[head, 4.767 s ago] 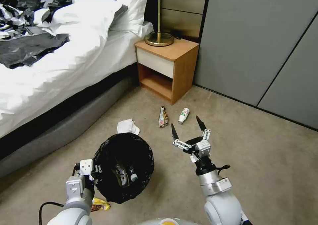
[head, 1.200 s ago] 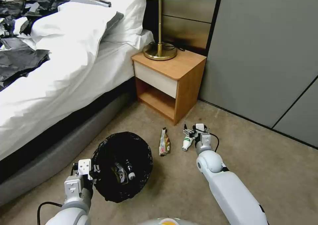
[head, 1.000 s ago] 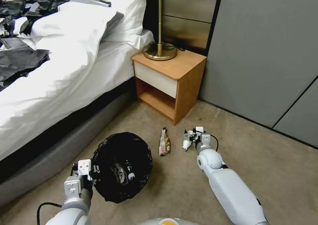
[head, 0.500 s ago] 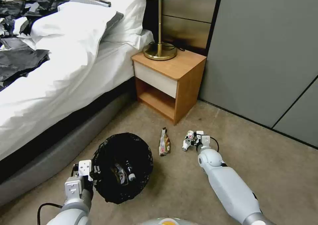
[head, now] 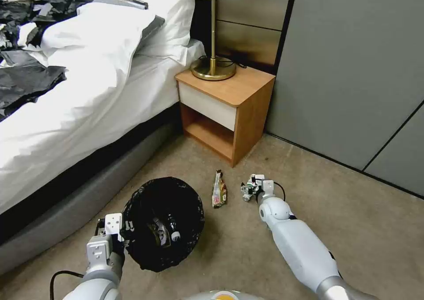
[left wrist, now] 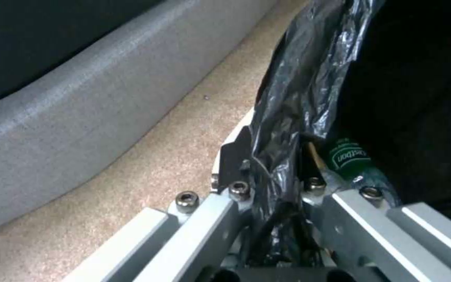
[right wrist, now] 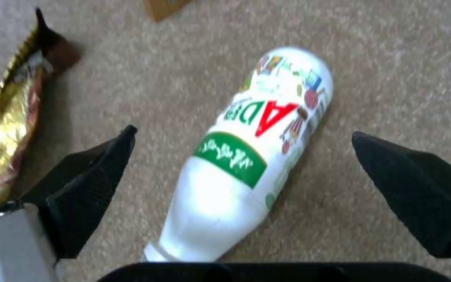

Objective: Pick up the trash bin, then pick up the garbage from the floor and place it into the trash bin.

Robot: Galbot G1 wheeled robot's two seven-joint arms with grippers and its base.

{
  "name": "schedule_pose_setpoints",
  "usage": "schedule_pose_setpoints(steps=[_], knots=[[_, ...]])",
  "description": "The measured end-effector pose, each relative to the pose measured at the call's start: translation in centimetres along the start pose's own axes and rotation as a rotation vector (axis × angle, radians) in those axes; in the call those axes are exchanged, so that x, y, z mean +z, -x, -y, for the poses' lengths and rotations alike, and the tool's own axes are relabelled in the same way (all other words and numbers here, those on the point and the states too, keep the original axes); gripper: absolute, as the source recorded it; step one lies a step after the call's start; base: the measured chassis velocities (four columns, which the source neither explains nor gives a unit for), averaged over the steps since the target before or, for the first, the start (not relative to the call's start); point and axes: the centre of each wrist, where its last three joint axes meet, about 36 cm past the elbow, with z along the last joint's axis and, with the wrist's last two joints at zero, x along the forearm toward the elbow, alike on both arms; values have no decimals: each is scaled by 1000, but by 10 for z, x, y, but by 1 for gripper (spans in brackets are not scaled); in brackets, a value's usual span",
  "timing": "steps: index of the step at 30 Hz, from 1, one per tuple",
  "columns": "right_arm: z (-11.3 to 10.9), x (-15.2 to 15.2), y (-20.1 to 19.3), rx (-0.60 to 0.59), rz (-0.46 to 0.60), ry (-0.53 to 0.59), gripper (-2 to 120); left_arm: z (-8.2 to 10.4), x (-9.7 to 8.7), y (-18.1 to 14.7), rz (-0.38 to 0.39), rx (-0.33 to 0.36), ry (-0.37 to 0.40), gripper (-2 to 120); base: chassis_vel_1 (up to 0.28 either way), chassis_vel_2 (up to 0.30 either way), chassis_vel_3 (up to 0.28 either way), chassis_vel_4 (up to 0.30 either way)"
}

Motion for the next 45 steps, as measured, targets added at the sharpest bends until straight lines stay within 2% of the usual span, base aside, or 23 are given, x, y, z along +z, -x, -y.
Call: schedule_pose_setpoints(steps=[7, 9, 11, 13, 15, 17, 19, 21, 27, 37, 41, 44, 45], knots=[[6, 13, 4, 9, -19, -4, 99, 0, 1, 0, -3, 2, 1, 0, 0, 0, 0, 0], [10, 16, 6, 11, -19, -4, 93, 1, 2, 1, -4, 3, 1, 0, 0, 0, 0, 0], [10, 16, 6, 12, -19, -4, 93, 1, 2, 1, -4, 3, 1, 0, 0, 0, 0, 0], [14, 20, 8, 15, -21, -3, 78, 1, 2, 0, -5, 3, 3, 0, 0, 0, 0, 0], [15, 21, 9, 15, -21, -3, 77, 1, 2, 0, -6, 3, 3, 0, 0, 0, 0, 0], [17, 23, 10, 16, -20, -2, 65, 2, 2, 0, -6, 4, 5, 0, 0, 0, 0, 0], [17, 23, 10, 17, -19, -1, 61, 2, 2, 0, -6, 4, 6, 0, 0, 0, 0, 0], [17, 24, 11, 17, -16, 1, 50, 2, 3, 0, -6, 4, 7, 0, 0, 0, 0, 0], [15, 23, 13, 14, -10, 3, 37, 2, 2, 0, -6, 3, 9, 0, 0, 0, 0, 0], [17, 22, 8, 36, 34, -4, 36, 1, 2, 1, -5, 2, 7, 0, 0, 0, 0, 0], [17, 18, -8, 43, 85, -34, 36, 1, 3, 2, -8, 4, 7, 0, 0, 0, 0, 0], [10, 2, -31, 34, 215, -70, 36, 2, 4, 4, -10, 8, 6, 0, 0, 0, 0, 0], [10, 2, -31, 34, 215, -70, 36, 2, 4, 4, -10, 8, 6, 0, 0, 0, 0, 0]])
